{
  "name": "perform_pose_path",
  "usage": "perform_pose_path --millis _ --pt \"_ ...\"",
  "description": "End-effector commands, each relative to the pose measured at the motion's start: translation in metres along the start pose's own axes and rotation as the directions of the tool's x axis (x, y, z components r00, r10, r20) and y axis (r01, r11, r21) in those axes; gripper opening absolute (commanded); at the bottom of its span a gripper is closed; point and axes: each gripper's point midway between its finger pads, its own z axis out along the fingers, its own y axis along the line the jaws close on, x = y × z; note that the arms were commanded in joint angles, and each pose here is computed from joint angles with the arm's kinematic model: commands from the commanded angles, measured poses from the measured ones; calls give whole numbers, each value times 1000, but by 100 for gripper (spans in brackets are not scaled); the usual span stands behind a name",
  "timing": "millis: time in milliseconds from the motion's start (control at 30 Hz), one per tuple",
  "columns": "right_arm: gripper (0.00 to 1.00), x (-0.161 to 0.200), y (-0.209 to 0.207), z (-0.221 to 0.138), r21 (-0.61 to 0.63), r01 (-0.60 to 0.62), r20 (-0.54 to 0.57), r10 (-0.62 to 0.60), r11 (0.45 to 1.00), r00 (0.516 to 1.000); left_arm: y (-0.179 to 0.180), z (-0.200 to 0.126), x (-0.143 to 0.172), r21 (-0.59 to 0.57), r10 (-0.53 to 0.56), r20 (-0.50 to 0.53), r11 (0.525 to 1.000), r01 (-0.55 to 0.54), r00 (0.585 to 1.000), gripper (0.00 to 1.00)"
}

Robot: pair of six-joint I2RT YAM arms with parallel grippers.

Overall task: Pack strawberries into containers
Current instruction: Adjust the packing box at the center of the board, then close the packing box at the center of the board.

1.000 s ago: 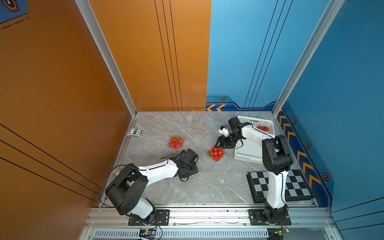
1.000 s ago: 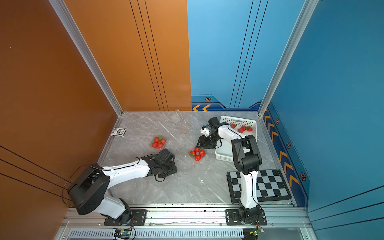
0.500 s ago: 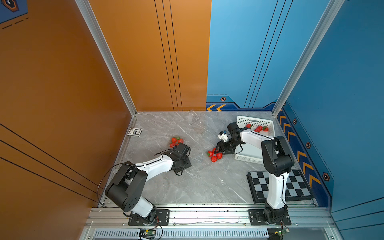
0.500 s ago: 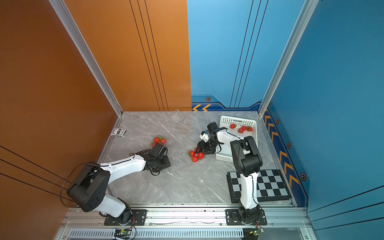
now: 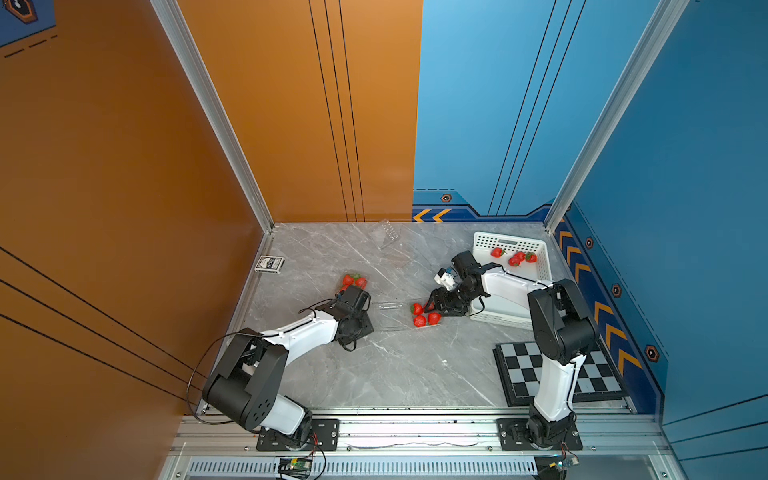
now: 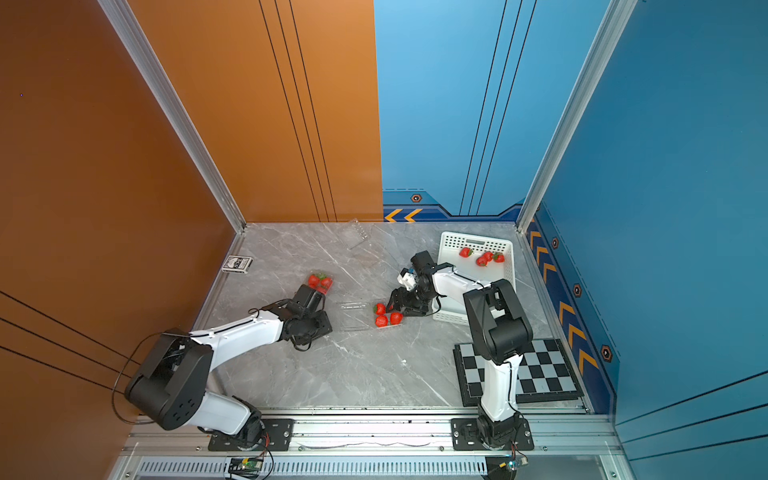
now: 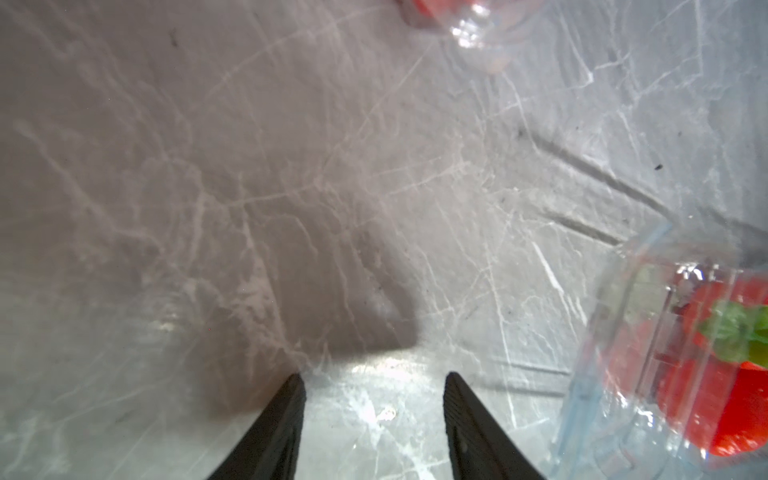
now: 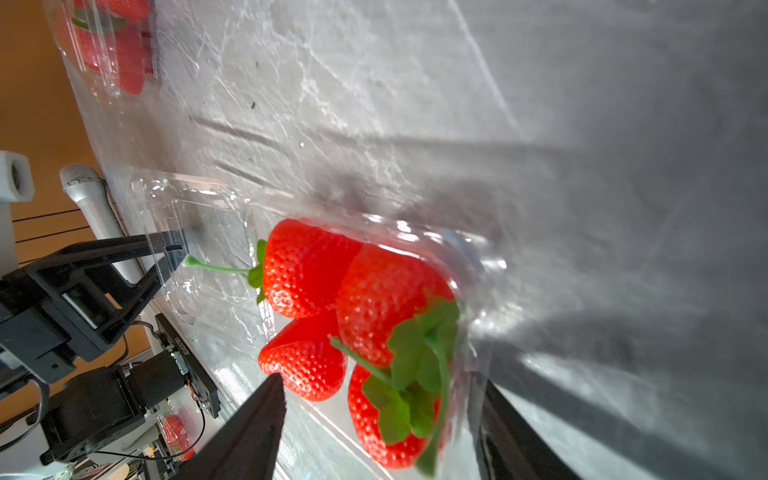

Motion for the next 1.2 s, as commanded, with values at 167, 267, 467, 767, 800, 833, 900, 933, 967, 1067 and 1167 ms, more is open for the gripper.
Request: perform_pose_path --millis 167,267,467,767,800,833,900,933,967,1067,1167 --pt "74 1 1 -7 5 -17 38 16 1000 999 34 6 28 -91 -13 -66 996 7 998 56" --pt "76 -1 3 -15 -13 -23 61 23 1000 998 28 10 24 -78 -9 -57 997 4 998 56" --pt "78 -4 7 -26 -73 -43 98 50 996 994 18 22 22 -68 5 -65 998 -10 998 56" --pt "78 -5 6 -25 -125 -65 108 79 990 991 -11 31 21 15 33 -66 999 -32 997 55" --pt "78 -5 6 -25 -135 -69 109 84 988 990 -14 29 21 27 35 -60 999 -33 998 55" --pt "79 -6 8 -25 -147 -69 112 86 987 990 -16 27 20 35 33 -56 999 -31 998 55" --pt "79 -5 9 -25 -159 -72 115 91 985 989 -20 20 17 56 25 -48 998 -23 999 55" --pt "79 -6 10 -26 -162 -70 119 89 984 989 -23 16 15 68 26 -37 997 -24 999 56" --pt "79 -5 10 -26 -163 -72 120 92 984 989 -27 11 13 86 28 -26 996 -26 999 56" --pt "79 -6 10 -26 -165 -75 122 96 983 988 -32 -2 7 119 29 10 992 -30 1000 56" --pt "79 -5 9 -25 -166 -80 120 101 983 988 -33 -9 4 134 23 30 991 -27 999 57"
